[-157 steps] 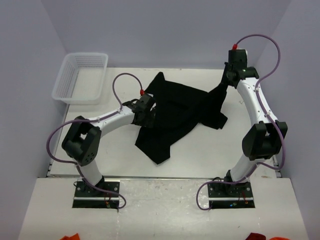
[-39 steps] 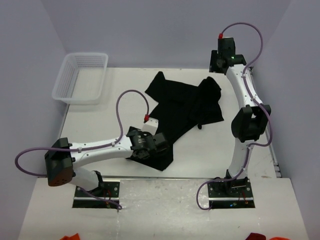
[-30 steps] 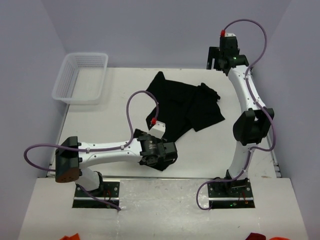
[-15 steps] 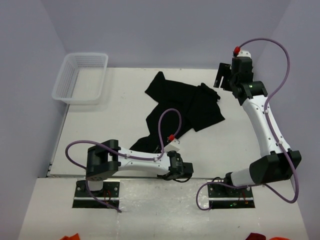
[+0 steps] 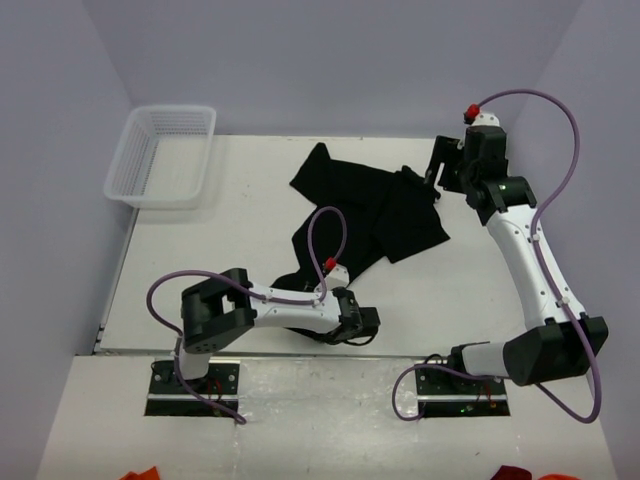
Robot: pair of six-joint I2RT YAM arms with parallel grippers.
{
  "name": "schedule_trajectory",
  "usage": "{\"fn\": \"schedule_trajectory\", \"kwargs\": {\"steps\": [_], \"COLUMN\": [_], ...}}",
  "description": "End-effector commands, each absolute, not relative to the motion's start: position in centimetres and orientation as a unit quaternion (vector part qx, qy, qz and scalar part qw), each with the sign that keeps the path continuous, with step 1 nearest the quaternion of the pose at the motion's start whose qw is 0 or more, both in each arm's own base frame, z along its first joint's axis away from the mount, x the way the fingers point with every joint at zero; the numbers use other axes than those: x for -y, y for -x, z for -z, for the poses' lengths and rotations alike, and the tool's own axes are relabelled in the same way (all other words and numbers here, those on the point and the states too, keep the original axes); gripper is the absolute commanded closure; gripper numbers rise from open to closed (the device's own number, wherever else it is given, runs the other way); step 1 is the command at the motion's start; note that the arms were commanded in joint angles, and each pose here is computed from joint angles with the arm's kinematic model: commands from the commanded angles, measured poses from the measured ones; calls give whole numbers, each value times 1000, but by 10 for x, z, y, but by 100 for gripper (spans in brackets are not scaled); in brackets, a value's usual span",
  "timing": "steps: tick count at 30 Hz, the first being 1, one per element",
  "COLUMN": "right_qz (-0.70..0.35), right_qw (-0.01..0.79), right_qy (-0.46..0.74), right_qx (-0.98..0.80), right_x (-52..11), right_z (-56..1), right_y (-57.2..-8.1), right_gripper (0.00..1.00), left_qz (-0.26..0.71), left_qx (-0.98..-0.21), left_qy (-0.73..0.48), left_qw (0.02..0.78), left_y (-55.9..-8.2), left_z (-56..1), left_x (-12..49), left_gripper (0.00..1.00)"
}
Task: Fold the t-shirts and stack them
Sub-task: Flatten out the tshirt
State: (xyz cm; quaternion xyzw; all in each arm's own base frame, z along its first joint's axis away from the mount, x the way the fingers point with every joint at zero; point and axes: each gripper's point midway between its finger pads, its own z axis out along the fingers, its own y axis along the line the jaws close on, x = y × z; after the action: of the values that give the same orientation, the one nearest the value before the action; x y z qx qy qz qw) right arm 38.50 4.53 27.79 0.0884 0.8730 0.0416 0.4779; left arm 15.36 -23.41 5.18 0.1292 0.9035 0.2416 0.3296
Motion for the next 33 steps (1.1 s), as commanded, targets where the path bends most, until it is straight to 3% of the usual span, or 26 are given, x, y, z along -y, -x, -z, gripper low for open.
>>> {"fn": "schedule_trajectory", "kwargs": {"steps": [1,16,33], "right_qz": [-58,-63,-58], "right_qw": [497,489,476], "right_qy": [-89,-84,-76], "right_qx": [-861,-866,-874], "right_x": [-51,-56,-64], "right_z": [-287,-278,-267], "right_y": [-388,-390,-393], "right_gripper": [25,25,24], "left_qz": [-232,-249,-190], "left_qx": [-897,-893,-902], "left_qy": [-92,-73,-76], "left_qw": [364,368,381], "left_y": [-175,-205,-212], "left_z": [-38,-25,-62], "left_x": [236,220,245], "left_gripper": [64,60,59]}}
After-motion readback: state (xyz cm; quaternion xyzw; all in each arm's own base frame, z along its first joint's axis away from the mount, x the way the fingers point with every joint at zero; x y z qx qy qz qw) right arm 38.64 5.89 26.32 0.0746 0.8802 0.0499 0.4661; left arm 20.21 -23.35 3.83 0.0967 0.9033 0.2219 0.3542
